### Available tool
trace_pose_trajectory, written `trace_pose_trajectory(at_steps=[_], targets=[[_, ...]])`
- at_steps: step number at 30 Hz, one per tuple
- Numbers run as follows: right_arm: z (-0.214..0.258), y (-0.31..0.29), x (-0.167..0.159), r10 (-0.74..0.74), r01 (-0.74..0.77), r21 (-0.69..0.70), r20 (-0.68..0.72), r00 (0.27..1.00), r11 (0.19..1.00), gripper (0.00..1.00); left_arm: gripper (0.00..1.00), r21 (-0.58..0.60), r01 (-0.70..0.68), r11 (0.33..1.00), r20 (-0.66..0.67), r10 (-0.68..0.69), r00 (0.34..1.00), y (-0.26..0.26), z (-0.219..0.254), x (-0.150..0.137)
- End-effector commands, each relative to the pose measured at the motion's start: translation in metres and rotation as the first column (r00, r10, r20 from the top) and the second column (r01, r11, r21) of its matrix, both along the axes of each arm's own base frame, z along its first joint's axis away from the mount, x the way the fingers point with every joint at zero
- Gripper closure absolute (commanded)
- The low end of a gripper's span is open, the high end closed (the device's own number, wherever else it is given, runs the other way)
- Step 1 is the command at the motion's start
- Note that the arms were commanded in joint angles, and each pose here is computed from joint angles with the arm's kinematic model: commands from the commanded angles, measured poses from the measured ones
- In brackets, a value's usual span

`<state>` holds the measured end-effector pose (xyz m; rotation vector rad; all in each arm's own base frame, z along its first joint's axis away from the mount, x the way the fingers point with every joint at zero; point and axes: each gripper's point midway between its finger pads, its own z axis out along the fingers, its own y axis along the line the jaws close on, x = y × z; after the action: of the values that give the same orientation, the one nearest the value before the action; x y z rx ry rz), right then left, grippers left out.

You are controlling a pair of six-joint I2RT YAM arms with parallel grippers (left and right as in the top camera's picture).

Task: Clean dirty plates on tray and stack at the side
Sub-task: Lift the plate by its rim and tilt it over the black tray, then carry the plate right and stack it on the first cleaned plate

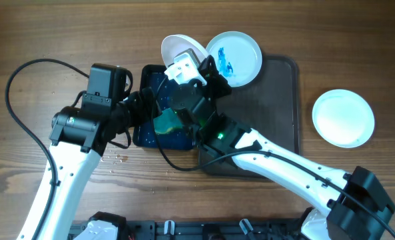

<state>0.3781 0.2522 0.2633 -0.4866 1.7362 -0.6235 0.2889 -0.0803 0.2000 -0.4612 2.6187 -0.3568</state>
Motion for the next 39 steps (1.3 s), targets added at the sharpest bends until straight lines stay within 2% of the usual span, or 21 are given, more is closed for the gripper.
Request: trace_pose_trajectory(at_steps=[1, 21, 24, 26, 28, 31, 32, 35, 39], targets=[[0.009, 0.005, 0.0, 0.005, -0.005, 0.023, 0.018, 1.0, 1.0, 0.96, 0.0, -0.01, 0.009, 1.0, 0.016, -0.008, 1.0, -0.001, 0.006, 0.001], [0.012, 0.005, 0.001, 0.003, -0.004, 0.043, 0.031, 1.0, 0.999, 0.96, 0.0, -0.01, 0.008, 1.0, 0.016, -0.008, 1.0, -0.001, 0.006, 0.001], [0.008, -0.002, 0.007, -0.022, 0.018, 0.124, 0.028, 0.999, 0.992, 0.96, 0.0, -0.01, 0.008, 1.0, 0.016, -0.008, 1.0, -0.001, 0.006, 0.001], [-0.013, -0.005, 0.014, 0.007, 0.003, 0.222, -0.047, 0.999, 0.975, 0.96, 0.0, -0.01, 0.009, 1.0, 0.016, -0.008, 1.0, -0.001, 0.006, 0.001], [-0.044, -0.005, 0.018, 0.07, -0.003, 0.358, -0.174, 0.982, 0.934, 0.96, 0.0, -0.01, 0.009, 1.0, 0.016, -0.008, 1.0, -0.001, 0.006, 0.001], [-0.085, -0.008, 0.016, 0.159, 0.096, 0.58, -0.373, 0.914, 0.809, 0.96, 0.0, -0.01, 0.009, 1.0, 0.016, -0.008, 1.0, -0.001, 0.006, 0.001], [-0.093, -0.012, 0.015, 0.205, 0.149, 0.651, -0.436, 0.876, 0.744, 0.96, 0.0, -0.01, 0.009, 1.0, 0.016, -0.008, 1.0, -0.001, 0.006, 0.001], [-0.085, -0.026, 0.014, 0.239, 0.207, 0.722, -0.463, 0.854, 0.66, 0.96, 0.0, -0.01, 0.009, 1.0, 0.016, -0.008, 1.0, -0.001, 0.006, 0.001], [-0.049, -0.059, 0.009, 0.248, 0.241, 0.79, -0.44, 0.863, 0.564, 0.96, 0.0, -0.01, 0.009, 1.0, 0.016, -0.008, 1.0, -0.001, 0.006, 0.001]])
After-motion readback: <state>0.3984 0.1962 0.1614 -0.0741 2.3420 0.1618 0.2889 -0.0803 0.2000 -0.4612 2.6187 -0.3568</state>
